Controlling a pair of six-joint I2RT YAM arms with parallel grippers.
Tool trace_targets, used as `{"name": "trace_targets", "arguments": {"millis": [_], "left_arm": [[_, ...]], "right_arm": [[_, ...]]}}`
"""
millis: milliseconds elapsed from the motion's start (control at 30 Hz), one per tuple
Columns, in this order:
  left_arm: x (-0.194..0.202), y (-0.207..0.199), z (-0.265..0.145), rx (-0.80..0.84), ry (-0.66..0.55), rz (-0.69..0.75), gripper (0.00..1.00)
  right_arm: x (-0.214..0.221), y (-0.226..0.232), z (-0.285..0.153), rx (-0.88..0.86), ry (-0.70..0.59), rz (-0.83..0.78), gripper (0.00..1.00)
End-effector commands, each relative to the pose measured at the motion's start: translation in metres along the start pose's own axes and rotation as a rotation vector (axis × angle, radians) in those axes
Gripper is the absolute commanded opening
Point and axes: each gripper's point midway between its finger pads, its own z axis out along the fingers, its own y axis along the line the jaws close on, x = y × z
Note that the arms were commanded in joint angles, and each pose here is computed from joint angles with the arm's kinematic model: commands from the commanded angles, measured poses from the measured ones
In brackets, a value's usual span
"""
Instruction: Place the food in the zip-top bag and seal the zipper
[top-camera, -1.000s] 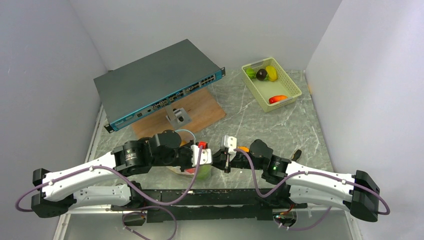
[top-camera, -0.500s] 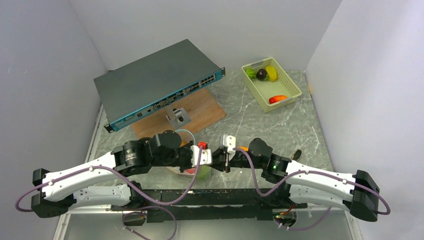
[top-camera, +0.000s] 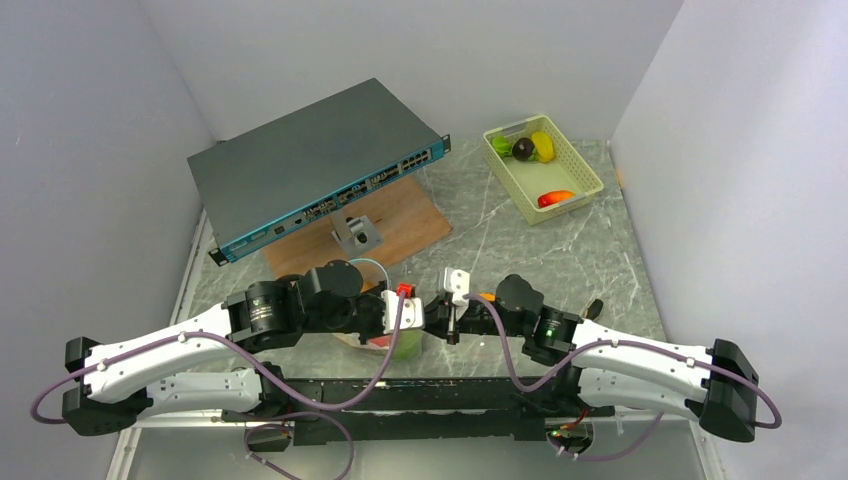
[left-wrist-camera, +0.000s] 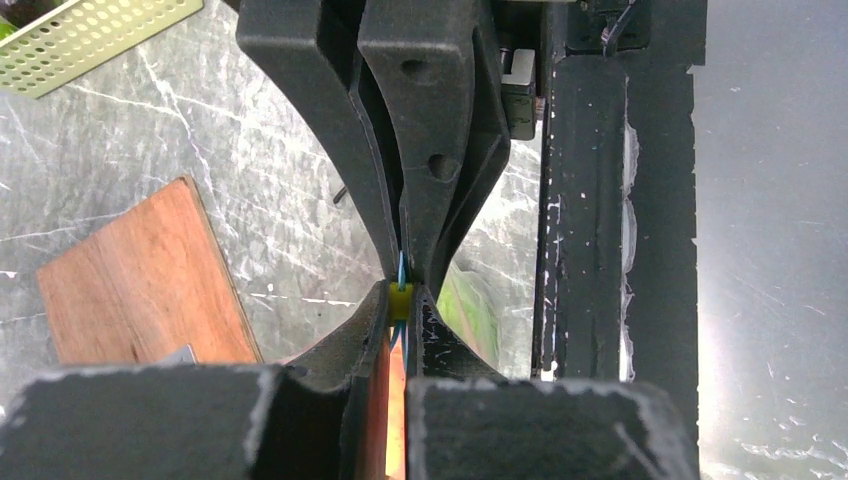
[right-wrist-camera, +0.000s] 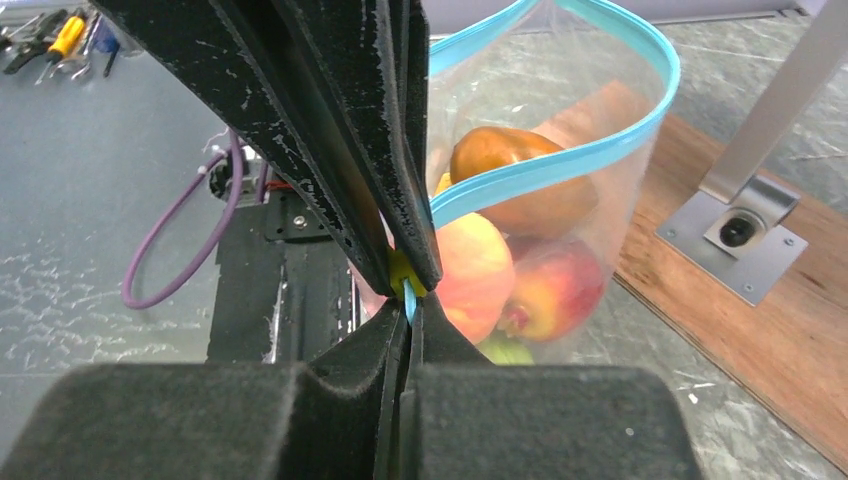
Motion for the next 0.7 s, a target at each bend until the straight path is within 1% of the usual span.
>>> {"name": "trace_targets", "arguments": {"millis": [0, 100, 200, 467, 533, 667], "left_arm": [[-0.004, 0.0, -0.004, -0.004, -0.011, -0.005, 0.0], [-0.002, 0.001, -0.009, -0.021, -0.013, -0.012, 0.0], [0.004, 0.005, -0.015, -0.052, -0.002, -0.011, 0.0], [0.025, 0.005, -0.038, -0.092, 0.047, -0.022, 0.0], [0.032, 0.002, -0.044, -0.09, 0.054, -0.035, 0.0], [0.049, 0.003, -0.058, -0.138, 0.088, -0.068, 0.0]], "right_arm": [[-0.03, -0.022, -0.01, 0.144, -0.124, -0.012, 0.0], [-0.03, -0.035, -0.02, 0.242, -0.142, 0.036, 0.0], [-0.026, -0.04, -0.027, 0.287, -0.146, 0.047, 0.0], [-0.011, -0.047, -0.037, 0.345, -0.13, 0.078, 0.0], [-0.01, -0.048, -0.038, 0.357, -0.124, 0.095, 0.0], [-0.007, -0.054, -0.039, 0.392, -0.102, 0.125, 0.0]]}}
